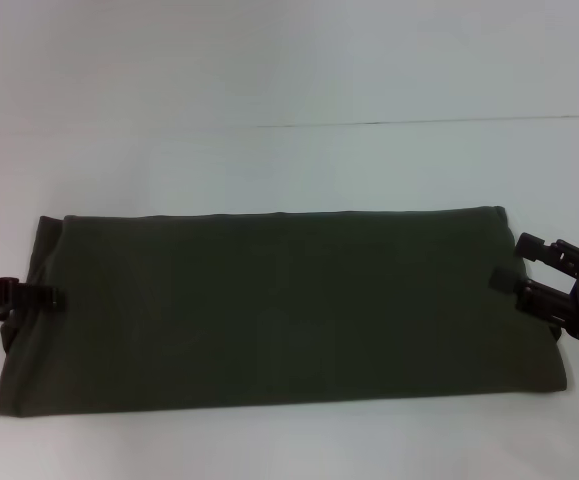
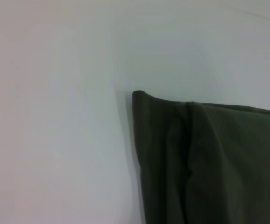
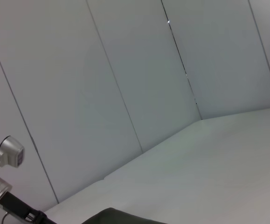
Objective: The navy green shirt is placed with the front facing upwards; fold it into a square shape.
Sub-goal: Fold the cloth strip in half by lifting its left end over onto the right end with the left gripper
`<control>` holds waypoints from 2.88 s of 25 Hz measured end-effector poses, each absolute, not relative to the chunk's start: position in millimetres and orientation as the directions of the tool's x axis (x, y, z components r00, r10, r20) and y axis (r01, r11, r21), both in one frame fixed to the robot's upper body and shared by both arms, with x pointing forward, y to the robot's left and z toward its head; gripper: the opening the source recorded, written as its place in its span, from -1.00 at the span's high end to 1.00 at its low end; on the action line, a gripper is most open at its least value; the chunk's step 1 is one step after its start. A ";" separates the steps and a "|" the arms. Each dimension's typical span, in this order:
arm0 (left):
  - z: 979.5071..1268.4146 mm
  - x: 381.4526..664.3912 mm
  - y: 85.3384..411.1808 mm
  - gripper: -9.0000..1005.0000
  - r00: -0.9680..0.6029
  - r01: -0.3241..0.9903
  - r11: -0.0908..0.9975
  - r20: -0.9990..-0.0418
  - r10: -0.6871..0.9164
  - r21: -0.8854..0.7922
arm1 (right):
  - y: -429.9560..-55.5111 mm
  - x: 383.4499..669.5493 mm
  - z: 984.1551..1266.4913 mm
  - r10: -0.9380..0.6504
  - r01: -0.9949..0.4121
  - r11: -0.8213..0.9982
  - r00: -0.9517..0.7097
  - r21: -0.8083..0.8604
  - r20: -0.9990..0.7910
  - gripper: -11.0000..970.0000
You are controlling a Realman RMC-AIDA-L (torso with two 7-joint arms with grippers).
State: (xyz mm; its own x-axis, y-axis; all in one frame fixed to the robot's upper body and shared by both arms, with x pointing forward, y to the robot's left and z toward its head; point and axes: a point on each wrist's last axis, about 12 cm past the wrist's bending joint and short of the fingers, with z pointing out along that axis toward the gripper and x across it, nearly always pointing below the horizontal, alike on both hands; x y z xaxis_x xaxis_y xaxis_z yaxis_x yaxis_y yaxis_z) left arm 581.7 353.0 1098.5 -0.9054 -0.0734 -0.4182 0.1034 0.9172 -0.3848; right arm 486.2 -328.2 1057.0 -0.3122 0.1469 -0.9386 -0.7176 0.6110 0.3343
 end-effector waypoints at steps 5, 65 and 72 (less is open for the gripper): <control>1098.1 581.6 351.6 -0.84 -0.907 0.105 0.916 -0.415 -0.071 -0.387 | -328.3 486.2 1057.0 0.148 -0.717 0.611 -0.312 0.334 -0.939 -0.64; 1113.1 590.3 340.5 0.77 -0.895 0.184 0.913 -0.446 0.003 -0.364 | -324.7 485.6 1055.8 0.145 -0.723 0.603 -0.316 0.337 -0.938 -0.64; 1115.3 584.1 353.5 0.77 -0.893 0.160 0.924 -0.450 -0.015 -0.348 | -321.2 489.3 1056.8 0.140 -0.730 0.596 -0.313 0.333 -0.939 -0.64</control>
State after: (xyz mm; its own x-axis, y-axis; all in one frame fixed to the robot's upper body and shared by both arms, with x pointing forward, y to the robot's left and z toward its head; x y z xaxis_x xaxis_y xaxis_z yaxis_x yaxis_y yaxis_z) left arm 584.1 353.5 1115.3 -0.8929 -0.0153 -0.4499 0.1598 0.9236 -0.3485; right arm 489.3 -321.2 1056.8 -0.3133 0.1403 -0.9392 -0.7304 0.5965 0.3327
